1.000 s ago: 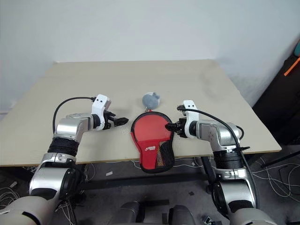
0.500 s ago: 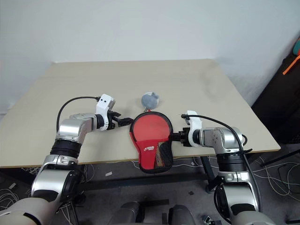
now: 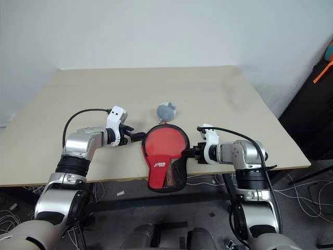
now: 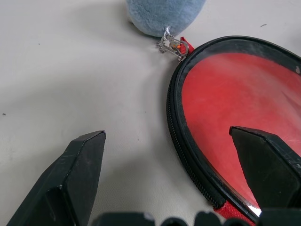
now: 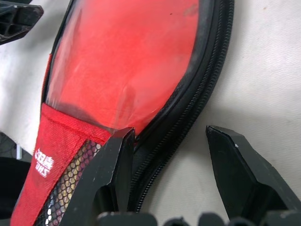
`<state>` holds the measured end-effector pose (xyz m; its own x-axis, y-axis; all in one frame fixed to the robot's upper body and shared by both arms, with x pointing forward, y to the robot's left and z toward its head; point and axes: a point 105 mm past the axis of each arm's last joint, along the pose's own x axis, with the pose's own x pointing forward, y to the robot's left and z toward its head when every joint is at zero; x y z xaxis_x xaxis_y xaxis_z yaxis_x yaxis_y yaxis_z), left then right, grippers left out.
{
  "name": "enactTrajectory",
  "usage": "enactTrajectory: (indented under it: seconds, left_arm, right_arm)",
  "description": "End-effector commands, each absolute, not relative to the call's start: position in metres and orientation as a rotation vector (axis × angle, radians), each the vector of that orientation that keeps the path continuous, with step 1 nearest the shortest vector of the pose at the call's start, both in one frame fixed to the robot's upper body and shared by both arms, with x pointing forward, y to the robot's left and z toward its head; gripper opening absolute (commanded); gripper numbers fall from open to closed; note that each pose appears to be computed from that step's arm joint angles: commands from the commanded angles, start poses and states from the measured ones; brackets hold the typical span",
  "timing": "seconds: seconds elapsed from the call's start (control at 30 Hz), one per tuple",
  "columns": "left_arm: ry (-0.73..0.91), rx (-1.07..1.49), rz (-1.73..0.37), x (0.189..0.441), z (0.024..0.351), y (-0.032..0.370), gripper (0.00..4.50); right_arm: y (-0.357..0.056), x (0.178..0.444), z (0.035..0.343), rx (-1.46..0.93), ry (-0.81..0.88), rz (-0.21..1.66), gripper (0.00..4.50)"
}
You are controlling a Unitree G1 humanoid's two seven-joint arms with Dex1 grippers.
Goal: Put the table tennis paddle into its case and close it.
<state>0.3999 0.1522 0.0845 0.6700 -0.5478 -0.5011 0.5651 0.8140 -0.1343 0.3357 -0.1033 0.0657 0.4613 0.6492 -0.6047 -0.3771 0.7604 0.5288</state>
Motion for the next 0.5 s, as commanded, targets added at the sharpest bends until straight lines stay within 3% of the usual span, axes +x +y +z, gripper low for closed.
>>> enactTrajectory:
  seconds: [0.03, 0.5]
  left_arm:
    - [0.513, 0.043, -0.639, 0.402, 0.096, 0.15, 4.5]
    - [0.517, 0.041, -0.635, 0.403, 0.095, 0.148, 4.5]
  right_arm:
    - [-0.104, 0.344, 0.085, 0.388, 0.837, 0.665, 2.61]
    - [-0.1, 0.339, 0.071, 0.373, 0.899, 0.643, 2.61]
